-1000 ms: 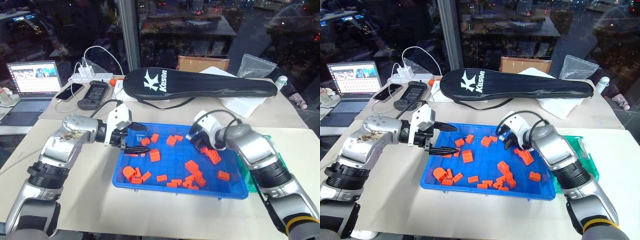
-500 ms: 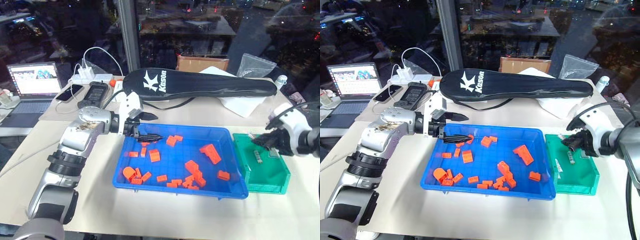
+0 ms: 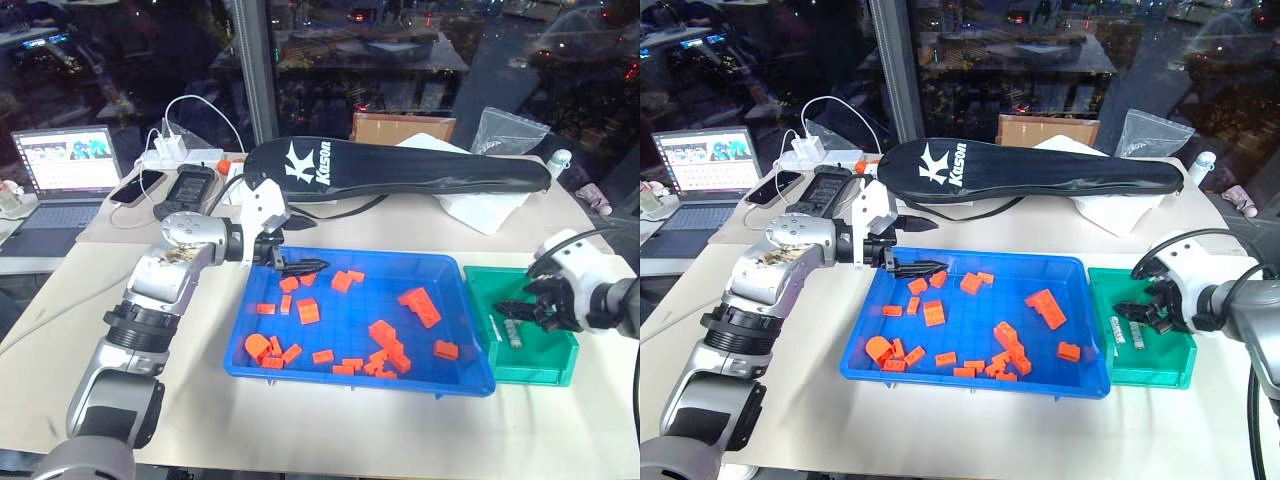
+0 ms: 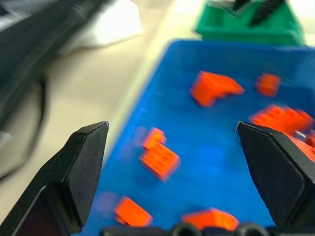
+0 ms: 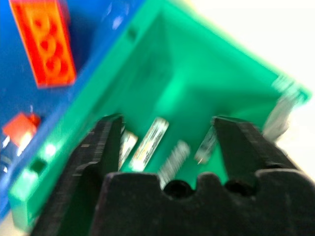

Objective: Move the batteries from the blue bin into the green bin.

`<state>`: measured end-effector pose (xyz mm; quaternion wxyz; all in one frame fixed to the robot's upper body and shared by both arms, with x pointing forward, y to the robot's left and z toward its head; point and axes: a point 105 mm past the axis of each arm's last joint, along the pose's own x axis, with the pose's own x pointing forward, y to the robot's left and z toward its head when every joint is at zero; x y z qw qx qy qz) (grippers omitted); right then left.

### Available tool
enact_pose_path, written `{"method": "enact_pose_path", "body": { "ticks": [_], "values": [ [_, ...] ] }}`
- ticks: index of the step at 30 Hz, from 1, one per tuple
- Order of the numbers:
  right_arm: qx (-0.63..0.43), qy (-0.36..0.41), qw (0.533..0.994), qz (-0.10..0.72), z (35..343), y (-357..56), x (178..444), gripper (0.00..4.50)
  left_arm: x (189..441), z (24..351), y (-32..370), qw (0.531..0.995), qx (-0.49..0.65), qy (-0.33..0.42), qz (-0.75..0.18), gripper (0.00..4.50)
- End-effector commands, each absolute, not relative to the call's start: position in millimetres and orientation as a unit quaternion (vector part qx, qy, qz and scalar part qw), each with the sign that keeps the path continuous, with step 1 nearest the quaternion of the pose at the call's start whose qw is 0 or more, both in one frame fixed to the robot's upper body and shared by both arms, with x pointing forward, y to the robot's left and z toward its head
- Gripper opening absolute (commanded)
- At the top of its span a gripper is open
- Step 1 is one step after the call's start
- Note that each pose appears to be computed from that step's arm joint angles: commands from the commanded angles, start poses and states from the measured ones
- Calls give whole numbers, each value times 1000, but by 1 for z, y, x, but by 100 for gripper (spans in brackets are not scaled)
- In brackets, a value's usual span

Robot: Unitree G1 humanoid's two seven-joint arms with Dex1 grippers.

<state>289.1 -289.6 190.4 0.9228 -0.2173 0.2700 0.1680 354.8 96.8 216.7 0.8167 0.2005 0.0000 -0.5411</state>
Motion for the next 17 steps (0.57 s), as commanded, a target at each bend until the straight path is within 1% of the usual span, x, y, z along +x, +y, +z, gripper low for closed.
{"method": "enact_pose_path", "body": {
  "ticks": [1,3,5,7,11,13,17],
  "values": [
    [-234,137,933,237,229,-274,279,356,358,236,121,846,197,-37,-494,450],
    [-238,96,928,271,233,-264,271,356,358,237,133,857,197,-51,-473,450],
    [-207,51,931,296,235,-252,266,356,359,230,147,874,190,-47,-445,450],
    [-186,38,932,308,232,-242,265,356,356,220,158,883,180,-30,-433,450],
    [-196,63,933,295,214,-235,269,356,347,210,176,903,145,-11,-405,450],
    [-187,71,939,280,210,-235,272,356,343,209,180,910,127,-6,-395,450],
    [-188,95,937,279,201,-234,273,356,341,199,180,914,95,26,-394,450]
  ]
}}
